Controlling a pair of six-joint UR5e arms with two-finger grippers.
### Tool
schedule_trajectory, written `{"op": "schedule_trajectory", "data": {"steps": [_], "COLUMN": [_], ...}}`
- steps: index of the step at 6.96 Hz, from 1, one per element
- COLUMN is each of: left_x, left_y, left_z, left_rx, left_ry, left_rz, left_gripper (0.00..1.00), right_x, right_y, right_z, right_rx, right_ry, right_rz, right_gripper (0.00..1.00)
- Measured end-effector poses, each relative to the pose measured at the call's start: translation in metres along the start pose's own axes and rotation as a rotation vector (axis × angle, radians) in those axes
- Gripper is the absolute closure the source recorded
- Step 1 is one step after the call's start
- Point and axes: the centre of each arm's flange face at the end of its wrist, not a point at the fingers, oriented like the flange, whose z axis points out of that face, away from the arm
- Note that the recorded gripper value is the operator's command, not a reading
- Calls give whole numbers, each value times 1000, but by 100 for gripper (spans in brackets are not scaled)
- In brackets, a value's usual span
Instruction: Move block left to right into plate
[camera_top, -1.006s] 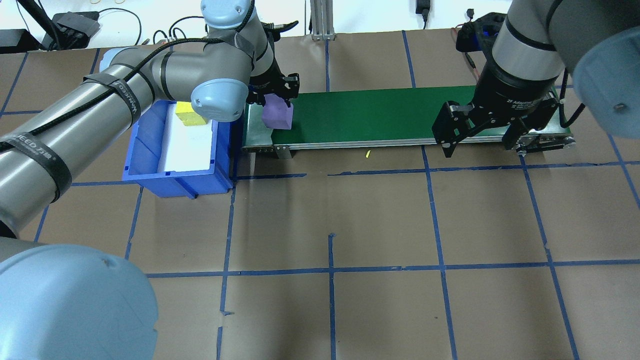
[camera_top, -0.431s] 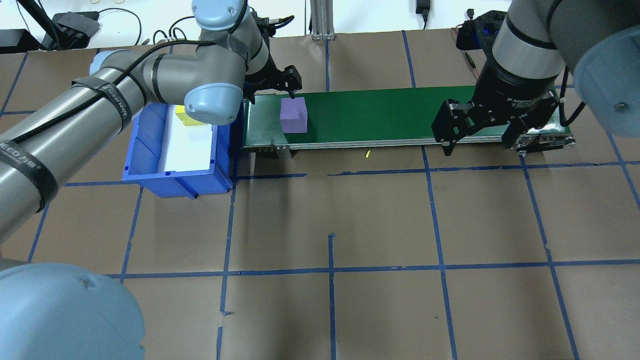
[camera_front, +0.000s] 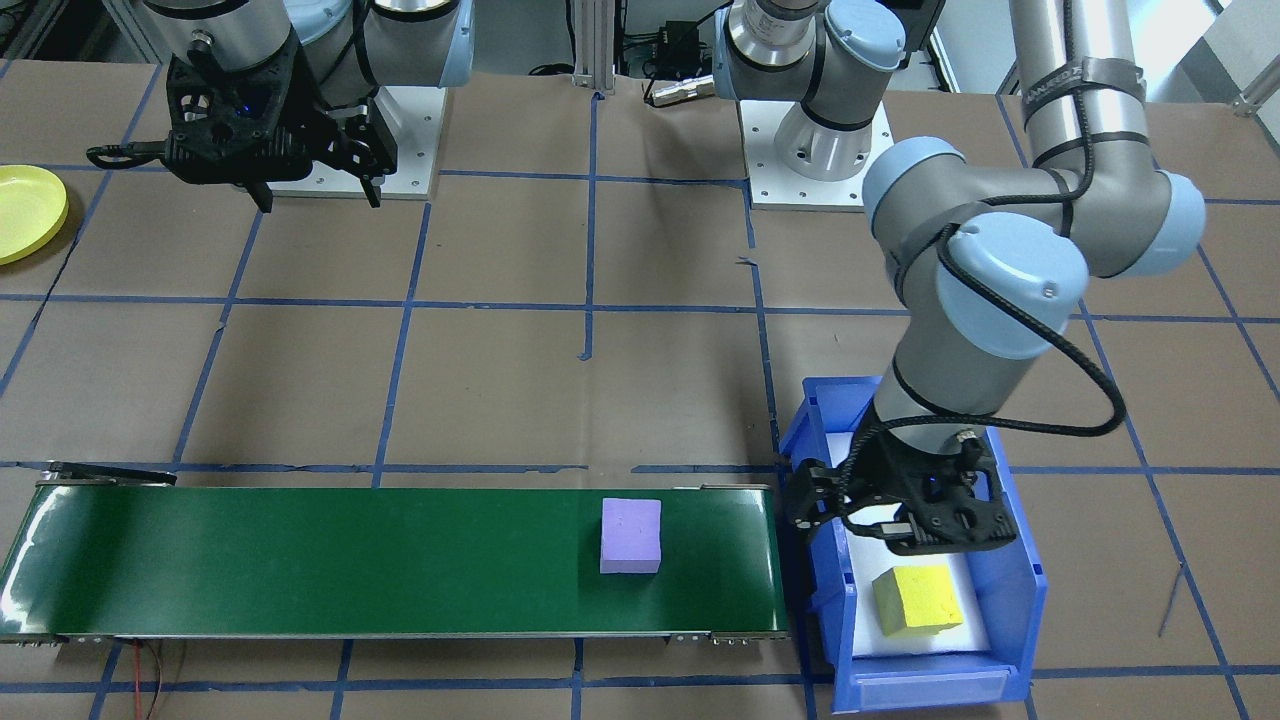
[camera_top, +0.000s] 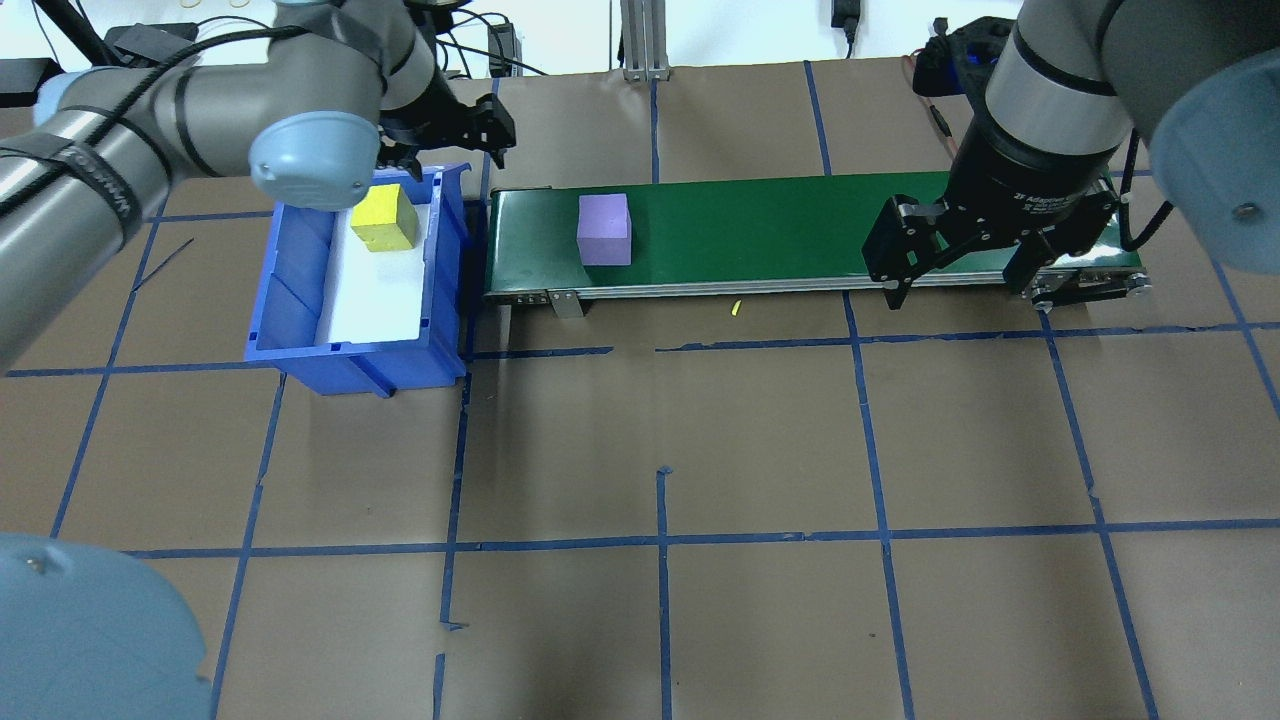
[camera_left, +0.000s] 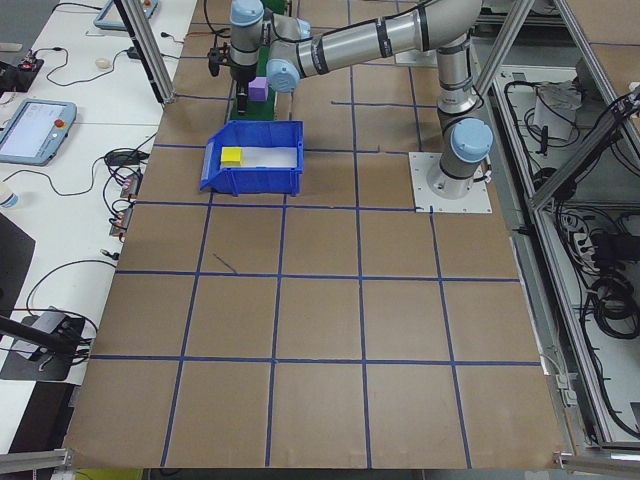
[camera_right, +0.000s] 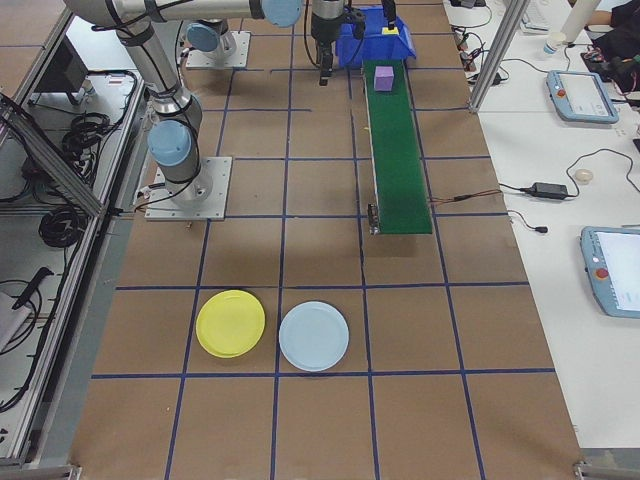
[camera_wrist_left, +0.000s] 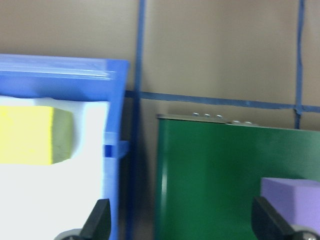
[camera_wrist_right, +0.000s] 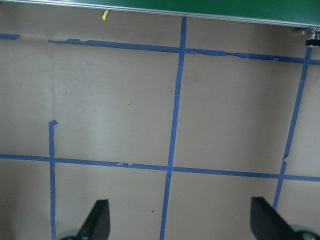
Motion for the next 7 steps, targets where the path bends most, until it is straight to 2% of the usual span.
{"op": "schedule_trajectory", "data": {"steps": [2,4,5,6,7], "left_x": [-54,-70,-74,-76,-77], "left_y": [-24,-36,-36,-35,-33], "left_z": [23,67,83,100,115], "left_rx": [-23,-64,-78,-91,-105], "left_ry": [-34,-36,-36,-35,-31], "left_rz": [1,-28,-37,-42,-47], "left_gripper": [0,0,0,5,28], "right_x": [0,-1,-1,-2,-3], "right_y": [-1,-17,-33,-53,-80], "right_z": [1,4,12,23,39], "right_rx": [4,53,67,87,118], "right_ry": [1,-13,-30,-57,-92], "right_rz": [-1,1,3,3,4], "right_gripper": [3,2,3,3,2]}}
